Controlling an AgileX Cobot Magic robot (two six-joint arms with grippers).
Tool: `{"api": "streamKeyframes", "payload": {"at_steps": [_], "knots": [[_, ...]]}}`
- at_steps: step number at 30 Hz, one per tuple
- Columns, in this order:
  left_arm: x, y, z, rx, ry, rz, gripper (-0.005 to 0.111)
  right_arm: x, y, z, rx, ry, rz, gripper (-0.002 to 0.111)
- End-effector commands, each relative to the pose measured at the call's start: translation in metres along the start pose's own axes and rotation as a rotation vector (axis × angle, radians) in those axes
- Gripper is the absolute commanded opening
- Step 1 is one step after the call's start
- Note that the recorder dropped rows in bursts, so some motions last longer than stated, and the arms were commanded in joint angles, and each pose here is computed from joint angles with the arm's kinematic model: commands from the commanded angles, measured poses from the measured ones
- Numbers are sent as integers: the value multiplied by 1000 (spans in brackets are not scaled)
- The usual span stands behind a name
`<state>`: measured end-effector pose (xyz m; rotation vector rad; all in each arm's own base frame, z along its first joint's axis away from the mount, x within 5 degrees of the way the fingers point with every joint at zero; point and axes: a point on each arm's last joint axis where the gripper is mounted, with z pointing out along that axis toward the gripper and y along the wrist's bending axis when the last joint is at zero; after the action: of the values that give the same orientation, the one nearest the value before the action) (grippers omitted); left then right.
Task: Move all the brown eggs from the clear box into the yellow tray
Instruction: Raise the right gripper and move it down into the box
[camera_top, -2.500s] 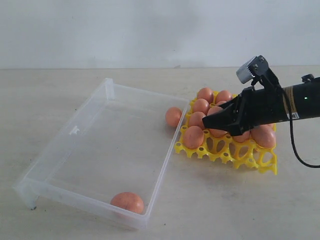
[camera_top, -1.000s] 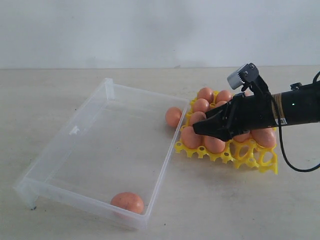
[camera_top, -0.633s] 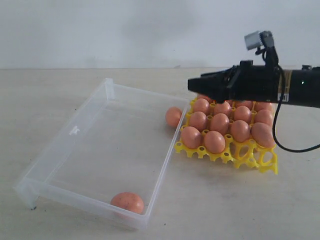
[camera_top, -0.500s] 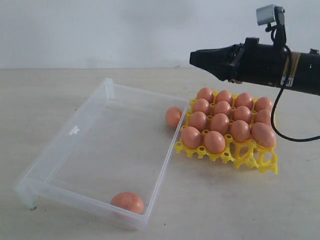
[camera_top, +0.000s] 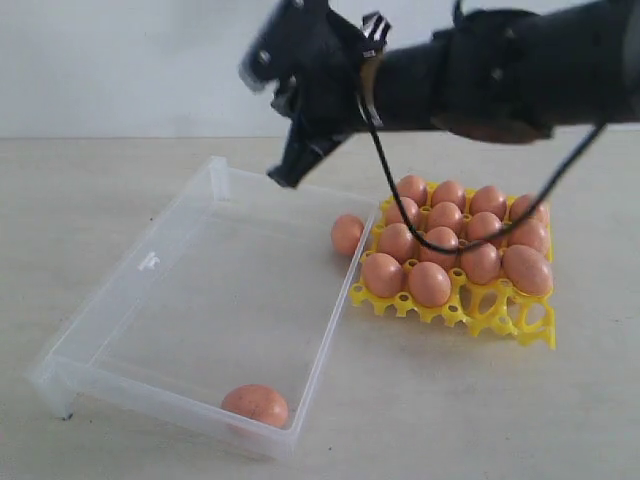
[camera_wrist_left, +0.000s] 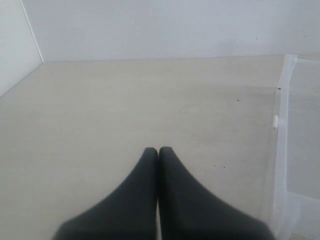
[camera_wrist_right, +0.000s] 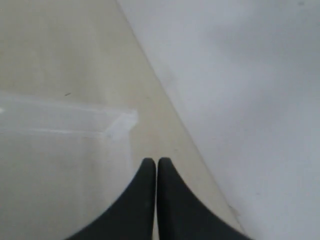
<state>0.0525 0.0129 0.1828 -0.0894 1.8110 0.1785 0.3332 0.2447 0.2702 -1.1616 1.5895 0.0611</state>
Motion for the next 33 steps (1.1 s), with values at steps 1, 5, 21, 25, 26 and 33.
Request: {"api": "streamKeyframes", "payload": {"at_steps": [1, 5, 21, 25, 26, 33], "knots": [[-1, 0, 0, 2, 0, 6, -4, -38, -33, 25, 130, 113, 295, 1], [-1, 0, 0, 2, 0, 6, -4, -38, -46, 44, 126, 421, 338, 1], [-1, 0, 0, 2, -2, 6, -4, -62, 24, 42, -727, 485, 390, 1], [-1, 0, 0, 2, -2, 6, -4, -69, 41, 42, -761, 482, 349, 1], [-1, 0, 0, 2, -2, 6, -4, -70, 47, 43, -773, 482, 335, 1], [-1, 0, 0, 2, -2, 6, -4, -75, 116, 39, -838, 535, -36, 1]]}}
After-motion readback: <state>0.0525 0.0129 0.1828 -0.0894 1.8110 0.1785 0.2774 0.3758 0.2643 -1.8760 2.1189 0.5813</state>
